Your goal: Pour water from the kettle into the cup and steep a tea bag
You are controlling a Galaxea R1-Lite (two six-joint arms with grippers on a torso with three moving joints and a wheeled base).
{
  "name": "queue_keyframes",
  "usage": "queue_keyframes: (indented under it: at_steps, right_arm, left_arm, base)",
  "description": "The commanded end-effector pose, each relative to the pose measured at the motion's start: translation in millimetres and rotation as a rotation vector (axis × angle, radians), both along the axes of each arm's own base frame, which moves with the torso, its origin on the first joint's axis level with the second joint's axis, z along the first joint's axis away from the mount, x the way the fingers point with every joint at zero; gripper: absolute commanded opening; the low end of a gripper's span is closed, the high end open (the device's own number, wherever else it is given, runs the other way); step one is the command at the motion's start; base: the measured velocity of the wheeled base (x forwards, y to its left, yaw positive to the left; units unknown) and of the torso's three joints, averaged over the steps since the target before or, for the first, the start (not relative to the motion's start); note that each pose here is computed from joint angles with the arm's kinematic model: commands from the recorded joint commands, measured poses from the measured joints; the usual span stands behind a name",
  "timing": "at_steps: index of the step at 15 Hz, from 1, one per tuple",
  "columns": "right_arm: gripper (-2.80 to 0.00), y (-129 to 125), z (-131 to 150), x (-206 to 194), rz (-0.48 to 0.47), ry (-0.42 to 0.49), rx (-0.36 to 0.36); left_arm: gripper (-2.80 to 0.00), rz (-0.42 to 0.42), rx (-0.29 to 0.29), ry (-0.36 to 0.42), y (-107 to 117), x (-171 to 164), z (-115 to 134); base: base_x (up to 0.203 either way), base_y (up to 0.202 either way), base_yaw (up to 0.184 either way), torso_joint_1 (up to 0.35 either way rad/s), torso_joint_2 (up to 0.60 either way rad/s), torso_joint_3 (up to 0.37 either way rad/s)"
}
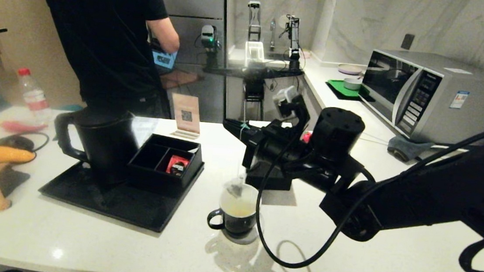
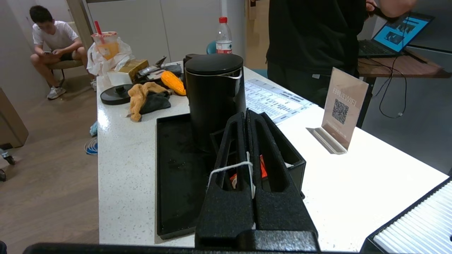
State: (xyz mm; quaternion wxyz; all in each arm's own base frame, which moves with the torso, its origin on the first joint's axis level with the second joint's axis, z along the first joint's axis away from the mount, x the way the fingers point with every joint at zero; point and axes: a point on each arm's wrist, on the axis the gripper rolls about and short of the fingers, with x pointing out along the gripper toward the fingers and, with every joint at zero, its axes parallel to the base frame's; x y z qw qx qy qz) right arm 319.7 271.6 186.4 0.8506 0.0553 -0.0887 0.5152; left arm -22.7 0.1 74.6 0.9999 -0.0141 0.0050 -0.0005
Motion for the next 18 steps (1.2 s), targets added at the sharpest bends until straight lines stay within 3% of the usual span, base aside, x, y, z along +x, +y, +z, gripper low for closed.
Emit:
queue_keyframes:
  at_steps: [1, 9, 13, 18]
  right_arm:
    - [-2.80, 1.6, -6.3, 1.6, 0.003, 0.003, -0.003]
    - [-2.80, -2.7, -49.5, -6.2, 0.009, 0.067, -0.058]
    - [-2.80, -9.1, -77.2, -16.3, 0.064, 0.087, -0.085]
    - [-2.80, -6.9, -87.2, -14.6, 0.091, 0.080, -0.086]
  left_arm:
    - [-2.80, 0.001, -0.001, -0.001, 0.0, -0.1, 0.0]
    - [-2.80, 0.001, -0.001, -0.001, 0.0, -0.1, 0.0]
    - [-2.80, 0.001, -0.001, -0.001, 0.0, -0.1, 0.0]
    - [-2.80, 0.001, -0.001, -0.001, 0.0, -0.1, 0.0]
  base:
    - [0.000, 0.000, 0.000, 0.000, 0.00, 0.000]
    - [0.000, 0.000, 0.000, 0.000, 0.00, 0.000]
    - [0.000, 0.000, 0.000, 0.000, 0.00, 0.000]
    - [0.000, 0.000, 0.000, 0.000, 0.00, 0.000]
